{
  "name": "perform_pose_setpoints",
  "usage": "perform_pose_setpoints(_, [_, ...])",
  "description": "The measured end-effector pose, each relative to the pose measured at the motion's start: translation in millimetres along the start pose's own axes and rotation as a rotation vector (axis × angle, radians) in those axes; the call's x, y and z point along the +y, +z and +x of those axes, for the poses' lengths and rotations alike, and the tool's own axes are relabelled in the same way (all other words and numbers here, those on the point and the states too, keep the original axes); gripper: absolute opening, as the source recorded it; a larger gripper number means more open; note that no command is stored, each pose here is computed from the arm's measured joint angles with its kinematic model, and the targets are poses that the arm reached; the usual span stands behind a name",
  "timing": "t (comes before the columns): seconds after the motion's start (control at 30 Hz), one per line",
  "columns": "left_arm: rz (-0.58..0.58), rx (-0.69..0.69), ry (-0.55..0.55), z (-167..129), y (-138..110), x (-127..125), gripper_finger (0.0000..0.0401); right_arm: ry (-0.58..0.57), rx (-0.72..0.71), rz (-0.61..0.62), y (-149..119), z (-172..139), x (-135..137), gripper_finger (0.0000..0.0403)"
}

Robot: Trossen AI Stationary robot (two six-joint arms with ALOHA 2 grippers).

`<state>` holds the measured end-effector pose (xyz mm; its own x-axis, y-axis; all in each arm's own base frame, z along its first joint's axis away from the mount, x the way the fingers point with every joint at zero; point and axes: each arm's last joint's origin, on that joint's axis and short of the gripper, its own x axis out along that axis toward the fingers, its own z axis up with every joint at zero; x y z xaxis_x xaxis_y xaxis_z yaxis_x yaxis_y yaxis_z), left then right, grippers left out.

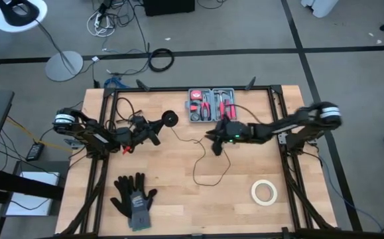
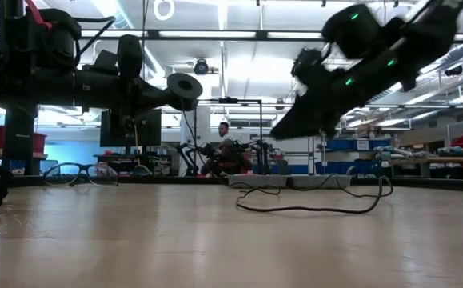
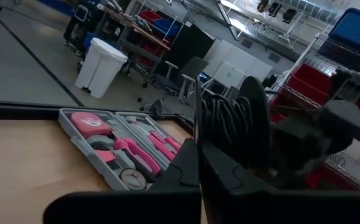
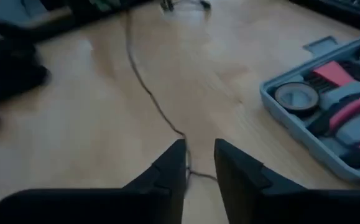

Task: Coil cords
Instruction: Coil the black wire onto the black spool

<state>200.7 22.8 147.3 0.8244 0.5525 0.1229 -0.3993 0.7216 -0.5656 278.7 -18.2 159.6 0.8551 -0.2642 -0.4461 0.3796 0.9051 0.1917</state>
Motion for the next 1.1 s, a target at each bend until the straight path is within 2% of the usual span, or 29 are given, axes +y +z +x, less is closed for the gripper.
perform_pose_setpoints(0.2, [0.005, 0.005, 0.000, 0, 0, 0, 0.0000, -0.056, 0.086, -0.111, -10, 53, -2, 0.0132])
perform_pose_setpoints(0.43, [0.007, 0.017, -0.016, 0, -1, 0, 0.0000, -0.095, 0.147, -0.166, -13, 83, -7, 0.0161])
perform_pose_setpoints(0.63, [0.015, 0.017, -0.017, 0, -1, 0, 0.0000, 0.008, 0.199, -0.152, -19, 91, -5, 0.0158])
perform_pose_setpoints(0.77, [0.016, 0.019, -0.018, 0, -1, 0, 0.0000, 0.026, 0.194, -0.149, -17, 90, -4, 0.0152])
perform_pose_setpoints(1.0, [0.014, 0.024, -0.015, 0, -2, 0, 0.0000, 0.066, 0.042, -0.127, -2, 91, 1, 0.0150])
perform_pose_setpoints(1.1, [0.013, 0.023, -0.015, 0, -2, 0, 0.0000, 0.141, -0.024, -0.127, 5, 90, 6, 0.0150])
